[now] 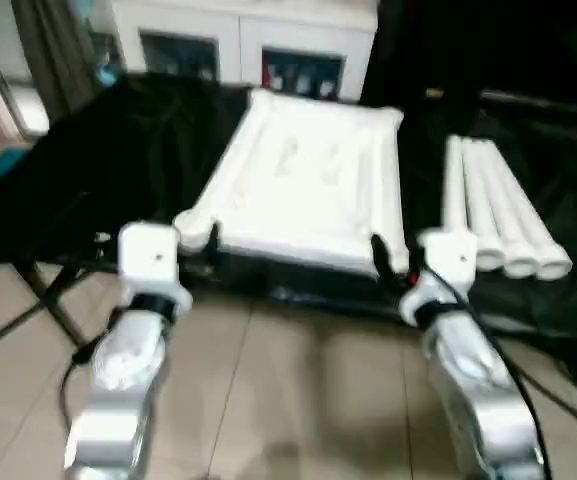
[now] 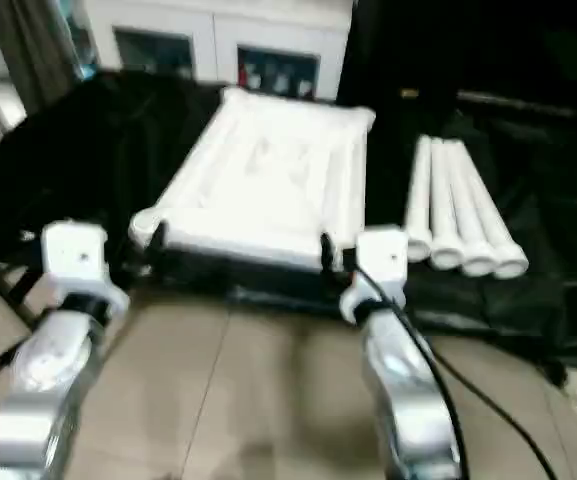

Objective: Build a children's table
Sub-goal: Move to table

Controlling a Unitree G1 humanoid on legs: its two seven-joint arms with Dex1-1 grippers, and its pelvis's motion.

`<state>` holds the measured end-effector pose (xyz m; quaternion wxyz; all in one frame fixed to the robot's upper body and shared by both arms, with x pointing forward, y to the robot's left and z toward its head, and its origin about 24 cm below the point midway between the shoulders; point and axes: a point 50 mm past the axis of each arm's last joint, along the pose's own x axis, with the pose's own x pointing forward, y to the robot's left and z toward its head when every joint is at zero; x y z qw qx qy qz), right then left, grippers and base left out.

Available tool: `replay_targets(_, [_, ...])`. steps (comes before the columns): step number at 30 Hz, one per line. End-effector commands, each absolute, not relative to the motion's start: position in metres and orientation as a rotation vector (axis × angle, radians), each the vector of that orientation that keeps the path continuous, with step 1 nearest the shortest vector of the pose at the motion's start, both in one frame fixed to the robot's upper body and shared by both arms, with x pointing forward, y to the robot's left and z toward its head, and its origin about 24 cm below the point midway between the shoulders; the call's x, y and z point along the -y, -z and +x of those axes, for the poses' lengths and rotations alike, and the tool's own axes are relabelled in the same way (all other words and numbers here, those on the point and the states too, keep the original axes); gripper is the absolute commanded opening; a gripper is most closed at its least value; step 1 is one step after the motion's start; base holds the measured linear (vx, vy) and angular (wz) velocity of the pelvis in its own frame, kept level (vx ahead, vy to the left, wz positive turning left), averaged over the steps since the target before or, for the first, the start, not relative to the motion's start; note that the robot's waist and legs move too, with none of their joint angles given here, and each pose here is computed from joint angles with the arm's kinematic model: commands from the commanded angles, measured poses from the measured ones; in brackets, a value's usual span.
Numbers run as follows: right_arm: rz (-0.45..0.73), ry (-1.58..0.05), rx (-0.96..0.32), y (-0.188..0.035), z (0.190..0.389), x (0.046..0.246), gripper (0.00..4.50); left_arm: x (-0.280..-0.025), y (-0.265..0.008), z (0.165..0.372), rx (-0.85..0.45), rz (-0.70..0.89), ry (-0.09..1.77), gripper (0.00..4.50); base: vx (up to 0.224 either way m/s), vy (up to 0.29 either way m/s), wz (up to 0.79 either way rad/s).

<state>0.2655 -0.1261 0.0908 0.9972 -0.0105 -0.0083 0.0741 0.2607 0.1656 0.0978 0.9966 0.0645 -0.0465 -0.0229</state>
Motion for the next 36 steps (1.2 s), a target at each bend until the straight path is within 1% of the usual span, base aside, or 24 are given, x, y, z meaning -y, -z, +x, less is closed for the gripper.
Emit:
replay_targets(1, [-0.032, -0.115, 0.011, -0.092, 0.265, 0.136, 3.11, -0.155, -0.099, 0.263, 0.09, 0.115, 0.091, 4.5, 0.135, -0.048, -0.63])
replay_targets(4, [-0.044, -0.106, 0.014, -0.092, 0.265, 0.138, 3.11, -0.155, -0.098, 0.262, 0.089, 0.123, 0.092, 4.5, 0.209, -0.065, -0.5])
replay_targets(13, [-0.058, -0.09, 0.003, -0.092, 0.266, 0.142, 3.11, -0.156, -0.097, 0.263, 0.084, 0.125, 0.09, 4.5, 0.254, 0.009, -0.03])
replay_targets(20, [-0.06, -0.1, 0.002, -0.093, 0.265, 0.141, 3.11, -0.154, -0.099, 0.262, 0.09, 0.122, 0.114, 4.5, 0.187, -0.06, -0.02])
replay_targets(22, [-0.075, -0.139, -0.004, -0.095, 0.265, 0.139, 3.11, -0.15, -0.1, 0.261, 0.088, 0.106, 0.172, 4.5, 0.188, -0.089, 0.02])
replay_targets(23, [-0.082, -0.186, -0.013, -0.098, 0.265, 0.136, 3.11, -0.146, -0.102, 0.258, 0.099, 0.098, 0.247, 4.5, 0.187, -0.014, 0.07])
replay_targets(24, [-0.082, -0.196, -0.015, -0.098, 0.265, 0.135, 3.11, -0.145, -0.102, 0.258, 0.102, 0.097, 0.263, 4.5, 0.187, -0.014, 0.07])
replay_targets(26, [-0.125, -0.293, 0.004, -0.105, 0.263, 0.131, 3.11, -0.142, -0.104, 0.255, 0.093, 0.082, 0.342, 4.5, 0.156, 0.037, 0.05])
replay_targets(27, [-0.111, -0.347, 0.004, -0.109, 0.261, 0.13, 3.11, -0.139, -0.106, 0.252, 0.1, 0.082, 0.405, 4.5, 0.146, 0.045, 0.02])
replay_targets(28, [-0.129, -0.441, 0.009, -0.113, 0.259, 0.129, 3.11, -0.136, -0.106, 0.248, 0.077, 0.1, 0.499, 4.5, 0.105, 0.059, 0.03])
replay_targets(29, [-0.181, -0.486, 0.005, -0.114, 0.258, 0.131, 3.11, -0.135, -0.105, 0.244, 0.066, 0.135, 0.556, 4.5, 0.048, 0.063, 0.05])
replay_targets(30, [-0.184, -0.489, 0.004, -0.114, 0.258, 0.132, 3.11, -0.135, -0.105, 0.243, 0.066, 0.137, 0.559, 4.5, 0.048, 0.063, 0.05])
replay_targets(31, [-0.228, -0.546, -0.003, -0.115, 0.256, 0.135, 3.11, -0.135, -0.103, 0.24, 0.064, 0.205, 0.604, 4.5, 0.0, 0.0, 0.0])
replay_targets(33, [-0.238, -0.581, -0.004, -0.117, 0.255, 0.138, 3.11, -0.135, -0.102, 0.237, 0.06, 0.209, 0.65, 4.5, 0.0, 0.0, 0.0])
replay_targets(35, [-0.272, -0.605, -0.007, -0.119, 0.256, 0.143, 3.11, -0.133, -0.104, 0.234, 0.113, 0.207, 0.704, 4.5, -0.027, 0.0, 0.01])
replay_targets(36, [-0.272, -0.605, -0.007, -0.119, 0.256, 0.143, 3.11, -0.133, -0.104, 0.234, 0.113, 0.207, 0.704, 4.5, -0.054, 0.0, 0.01])
